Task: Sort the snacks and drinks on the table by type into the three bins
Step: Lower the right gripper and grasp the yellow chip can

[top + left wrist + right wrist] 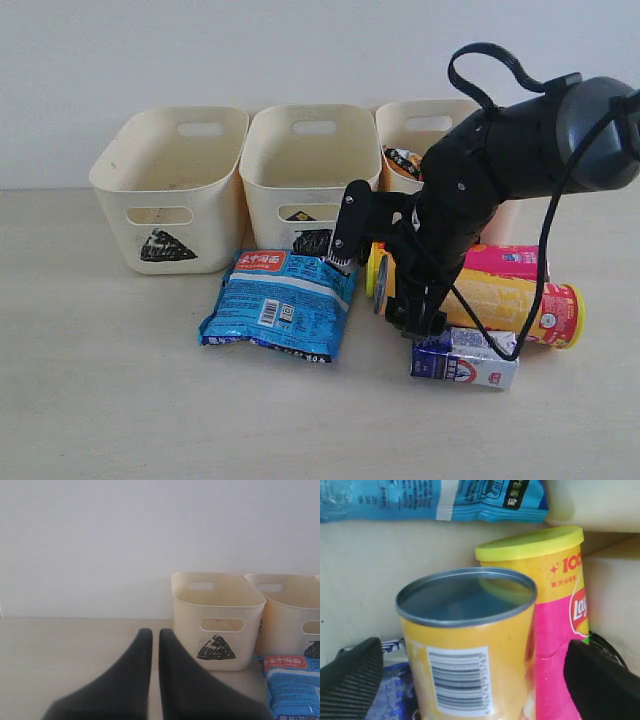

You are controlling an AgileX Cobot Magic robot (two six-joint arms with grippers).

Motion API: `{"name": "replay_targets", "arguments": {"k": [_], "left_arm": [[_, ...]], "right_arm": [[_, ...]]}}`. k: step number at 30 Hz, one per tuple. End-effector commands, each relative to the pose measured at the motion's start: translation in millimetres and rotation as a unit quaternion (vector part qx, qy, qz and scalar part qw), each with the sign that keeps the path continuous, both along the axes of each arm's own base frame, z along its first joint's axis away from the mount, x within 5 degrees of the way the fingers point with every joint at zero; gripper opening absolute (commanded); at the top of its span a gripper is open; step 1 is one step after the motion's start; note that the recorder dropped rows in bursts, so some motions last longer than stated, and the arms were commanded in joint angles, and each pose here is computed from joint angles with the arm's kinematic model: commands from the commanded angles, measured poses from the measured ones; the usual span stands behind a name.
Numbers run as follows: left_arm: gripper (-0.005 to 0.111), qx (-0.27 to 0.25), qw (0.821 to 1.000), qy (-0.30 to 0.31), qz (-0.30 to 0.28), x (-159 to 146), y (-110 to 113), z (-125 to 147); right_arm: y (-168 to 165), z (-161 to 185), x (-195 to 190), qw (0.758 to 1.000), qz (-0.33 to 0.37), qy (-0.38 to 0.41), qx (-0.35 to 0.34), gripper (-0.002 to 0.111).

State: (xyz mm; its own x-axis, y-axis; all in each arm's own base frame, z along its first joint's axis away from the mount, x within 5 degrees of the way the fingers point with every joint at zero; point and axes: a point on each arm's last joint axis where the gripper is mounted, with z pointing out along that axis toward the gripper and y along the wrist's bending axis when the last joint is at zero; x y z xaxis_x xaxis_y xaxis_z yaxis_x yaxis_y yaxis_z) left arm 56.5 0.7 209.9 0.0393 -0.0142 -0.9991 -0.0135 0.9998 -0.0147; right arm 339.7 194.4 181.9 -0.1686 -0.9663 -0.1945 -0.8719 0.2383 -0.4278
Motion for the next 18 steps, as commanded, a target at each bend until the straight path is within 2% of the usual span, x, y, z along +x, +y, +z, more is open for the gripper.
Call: {"name": "replay_targets", "arguments": {"k": [1, 10, 11, 13, 18], "left_arm": [[0.004, -0.007, 1.000, -0.005, 0.001, -0.1, 0.2, -0.2], [0.004, -0.007, 1.000, -0.005, 0.001, -0.1, 0.2, -0.2], [0.004, -0.007, 1.000, -0.005, 0.001, -0.1, 0.2, -0.2], [0.004, -0.007, 1.000, -0.005, 0.001, -0.1, 0.2, -0.2], [0.004, -0.007, 1.000, -0.005, 0.001, -0.1, 0.2, -0.2]], "right_arm": [[1.7, -6.4, 2.9, 1.000, 0.003, -0.006, 0.000, 0.087], [4.3, -16.9, 6.5, 1.000, -0.002, -0.006, 0.010, 0.087], [4.3, -16.9, 6.5, 1.000, -0.004, -0.006, 0.011, 0.085], [4.1, -17.0, 6.4, 1.000, -0.004, -0.005, 0.010, 0.077], [3.9, -16.4, 6.2, 1.000, -0.005, -0.005, 0.010, 0.037]]}}
